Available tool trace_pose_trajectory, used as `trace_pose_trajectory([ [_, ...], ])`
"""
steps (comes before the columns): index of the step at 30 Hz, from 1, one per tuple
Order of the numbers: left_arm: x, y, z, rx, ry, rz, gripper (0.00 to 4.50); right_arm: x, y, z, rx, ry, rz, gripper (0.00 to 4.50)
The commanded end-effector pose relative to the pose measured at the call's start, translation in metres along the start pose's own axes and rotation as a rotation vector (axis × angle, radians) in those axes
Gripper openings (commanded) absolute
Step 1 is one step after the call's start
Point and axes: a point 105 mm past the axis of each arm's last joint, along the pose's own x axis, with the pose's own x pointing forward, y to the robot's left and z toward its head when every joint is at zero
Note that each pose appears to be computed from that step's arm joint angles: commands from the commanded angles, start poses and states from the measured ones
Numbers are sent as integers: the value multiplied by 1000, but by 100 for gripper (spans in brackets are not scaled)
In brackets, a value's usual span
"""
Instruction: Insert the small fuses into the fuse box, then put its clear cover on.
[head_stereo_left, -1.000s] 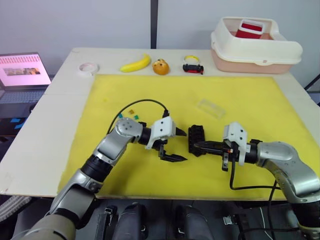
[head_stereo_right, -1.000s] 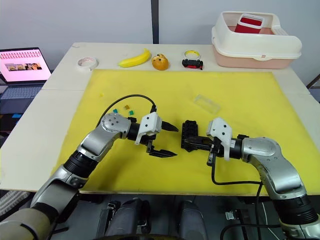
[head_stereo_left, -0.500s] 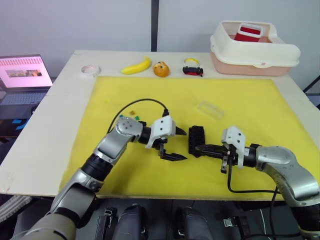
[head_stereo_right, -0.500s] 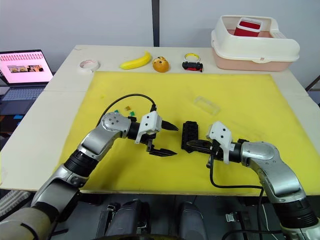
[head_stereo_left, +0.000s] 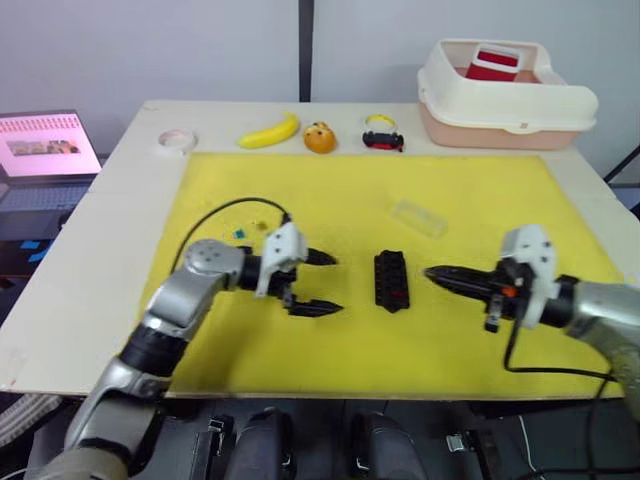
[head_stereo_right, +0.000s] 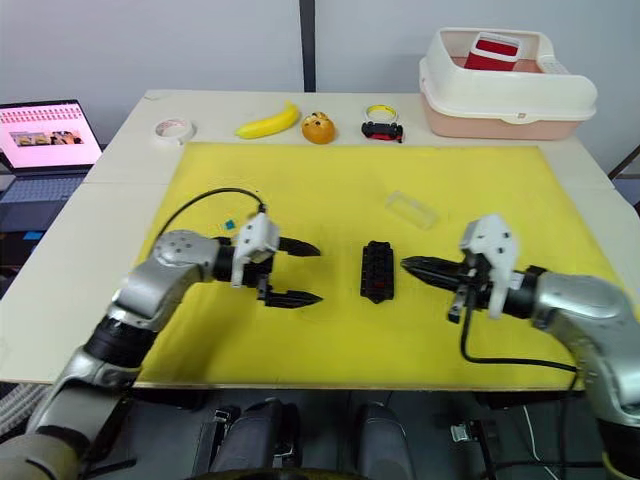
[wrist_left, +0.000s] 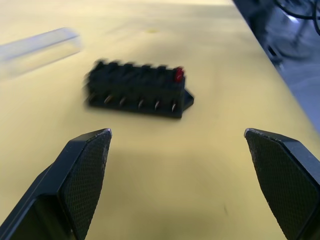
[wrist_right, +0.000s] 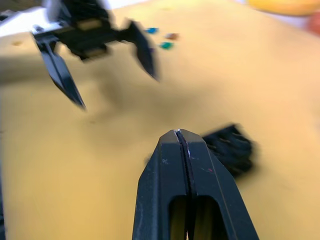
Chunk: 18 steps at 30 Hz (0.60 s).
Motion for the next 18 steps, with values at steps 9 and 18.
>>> trace_pose_trajectory([
  [9, -162, 10, -24, -289, 48, 521, 450, -101, -66, -17, 14, 164, -354, 424],
  [18, -181, 6, -25, -488, 10, 597, 450, -77, -73, -8, -50, 107, -366, 448],
])
